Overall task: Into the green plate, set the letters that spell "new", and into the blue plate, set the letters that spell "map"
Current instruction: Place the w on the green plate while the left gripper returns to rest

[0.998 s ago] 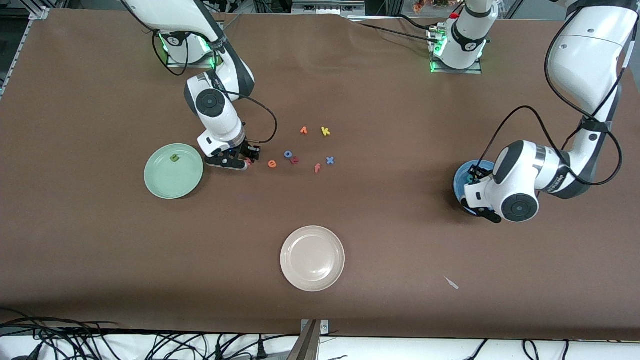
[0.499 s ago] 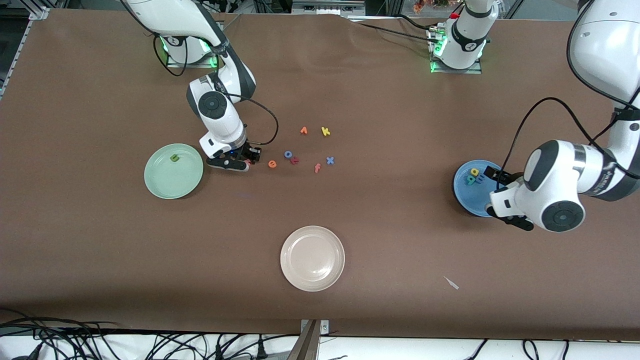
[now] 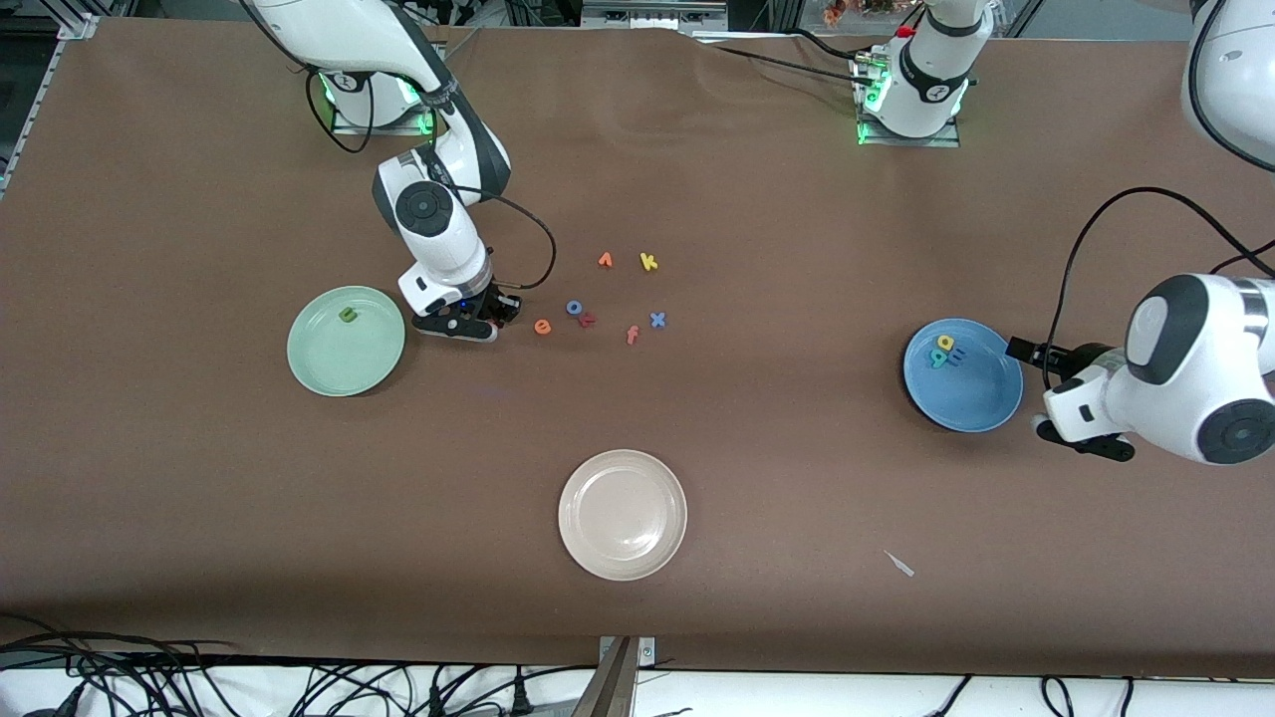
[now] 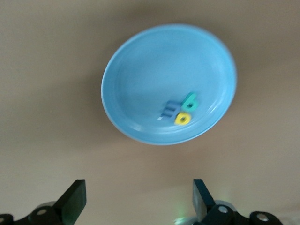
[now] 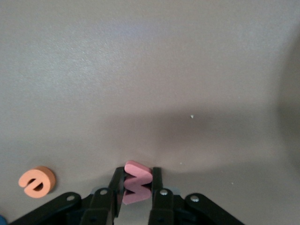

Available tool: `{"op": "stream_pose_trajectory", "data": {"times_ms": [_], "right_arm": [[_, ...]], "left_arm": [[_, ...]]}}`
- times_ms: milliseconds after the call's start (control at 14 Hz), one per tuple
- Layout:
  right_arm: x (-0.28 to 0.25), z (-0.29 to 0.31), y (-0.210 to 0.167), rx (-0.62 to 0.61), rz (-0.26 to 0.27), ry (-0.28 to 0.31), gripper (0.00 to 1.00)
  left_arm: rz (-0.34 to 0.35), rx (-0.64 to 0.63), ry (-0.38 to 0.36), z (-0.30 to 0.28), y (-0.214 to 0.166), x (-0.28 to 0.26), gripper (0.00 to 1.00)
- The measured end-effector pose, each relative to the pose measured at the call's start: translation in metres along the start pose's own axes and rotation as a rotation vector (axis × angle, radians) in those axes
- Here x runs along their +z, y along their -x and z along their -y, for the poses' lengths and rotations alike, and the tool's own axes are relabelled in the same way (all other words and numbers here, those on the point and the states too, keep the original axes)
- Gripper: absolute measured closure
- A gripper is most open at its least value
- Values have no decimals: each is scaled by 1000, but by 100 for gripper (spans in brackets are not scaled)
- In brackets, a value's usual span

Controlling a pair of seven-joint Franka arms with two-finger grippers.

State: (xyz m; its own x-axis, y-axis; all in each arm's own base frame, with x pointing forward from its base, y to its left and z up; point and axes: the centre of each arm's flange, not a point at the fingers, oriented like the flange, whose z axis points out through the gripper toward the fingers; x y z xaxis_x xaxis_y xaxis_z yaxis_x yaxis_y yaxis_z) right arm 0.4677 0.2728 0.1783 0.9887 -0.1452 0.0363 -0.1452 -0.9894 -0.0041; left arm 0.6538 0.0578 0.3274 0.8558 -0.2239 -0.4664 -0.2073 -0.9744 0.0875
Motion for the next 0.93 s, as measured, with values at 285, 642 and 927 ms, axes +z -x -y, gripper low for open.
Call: {"op": "stream_pose_trajectory", "data": {"times_ms": [285,642,927], "right_arm": [[-48,-9,-44,-85,100,89,72],[-103,-121,-111,-301,123,113,72],[-84,-180,-112,-356,110,122,72]], "left_arm": [[-172,-97,22,8,47,-58,0],[-244,-69,-81,-58,111,-107,0],[-347,-75,-119,-68,151,-137,0]]}}
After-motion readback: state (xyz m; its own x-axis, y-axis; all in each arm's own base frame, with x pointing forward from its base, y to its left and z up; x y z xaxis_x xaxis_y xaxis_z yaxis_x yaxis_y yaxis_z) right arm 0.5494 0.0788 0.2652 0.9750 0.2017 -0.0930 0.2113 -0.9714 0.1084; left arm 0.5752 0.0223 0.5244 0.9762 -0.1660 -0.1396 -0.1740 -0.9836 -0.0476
